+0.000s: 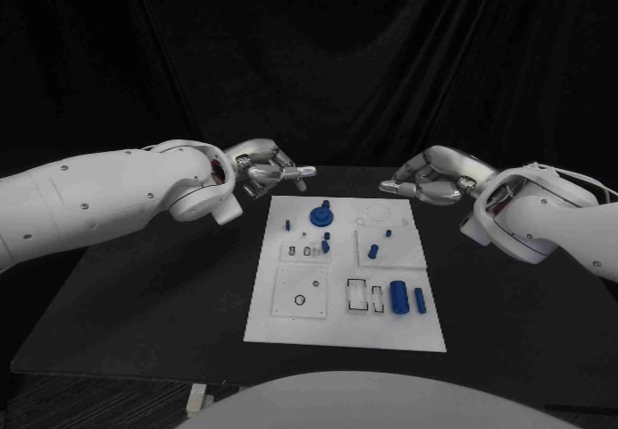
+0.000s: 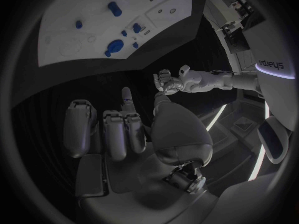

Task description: Assemble the parts on the task board

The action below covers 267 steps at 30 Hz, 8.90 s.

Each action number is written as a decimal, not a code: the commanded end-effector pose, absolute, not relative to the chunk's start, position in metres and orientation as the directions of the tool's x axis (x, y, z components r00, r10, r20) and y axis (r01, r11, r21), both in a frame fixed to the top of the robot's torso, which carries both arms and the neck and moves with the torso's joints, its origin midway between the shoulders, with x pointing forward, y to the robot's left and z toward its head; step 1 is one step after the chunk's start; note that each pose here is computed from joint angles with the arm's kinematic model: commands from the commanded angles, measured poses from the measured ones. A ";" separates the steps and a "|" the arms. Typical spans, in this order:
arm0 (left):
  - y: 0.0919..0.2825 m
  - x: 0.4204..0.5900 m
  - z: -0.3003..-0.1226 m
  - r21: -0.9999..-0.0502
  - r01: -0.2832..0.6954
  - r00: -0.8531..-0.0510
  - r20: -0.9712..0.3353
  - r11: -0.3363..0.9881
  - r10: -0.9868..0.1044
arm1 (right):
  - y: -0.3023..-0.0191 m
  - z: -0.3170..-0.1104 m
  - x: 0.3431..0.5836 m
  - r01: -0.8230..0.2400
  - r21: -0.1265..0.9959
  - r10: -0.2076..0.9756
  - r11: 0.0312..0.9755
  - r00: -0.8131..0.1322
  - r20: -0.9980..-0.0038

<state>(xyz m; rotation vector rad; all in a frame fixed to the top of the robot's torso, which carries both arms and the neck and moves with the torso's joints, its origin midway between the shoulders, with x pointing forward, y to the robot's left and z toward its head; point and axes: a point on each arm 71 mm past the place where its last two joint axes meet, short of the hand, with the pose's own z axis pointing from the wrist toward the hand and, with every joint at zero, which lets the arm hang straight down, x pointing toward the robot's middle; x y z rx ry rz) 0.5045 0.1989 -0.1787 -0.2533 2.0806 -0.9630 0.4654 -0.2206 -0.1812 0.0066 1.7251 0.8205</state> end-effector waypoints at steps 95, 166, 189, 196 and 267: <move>0.121 0.529 -0.253 0.017 0.049 -0.873 -0.485 0.999 0.051 | -0.240 -0.226 0.450 -0.265 0.575 0.444 0.774 -0.420 -0.792; 0.115 0.525 -0.273 -0.015 0.056 -0.889 -0.456 0.998 0.043 | -0.243 -0.228 0.450 -0.255 0.572 0.441 0.780 -0.426 -0.790; 0.115 0.525 -0.273 -0.018 0.053 -0.887 -0.459 0.998 0.039 | -0.244 -0.229 0.450 -0.247 0.570 0.438 0.784 -0.430 -0.789; 0.120 0.523 -0.272 -0.022 0.037 -0.880 -0.475 0.999 0.022 | -0.246 -0.229 0.450 -0.243 0.568 0.438 0.786 -0.429 -0.790; 0.172 0.500 -0.270 -0.075 -0.079 -0.829 -0.549 0.994 -0.107 | -0.247 -0.243 0.445 -0.223 0.570 0.430 0.791 -0.461 -0.776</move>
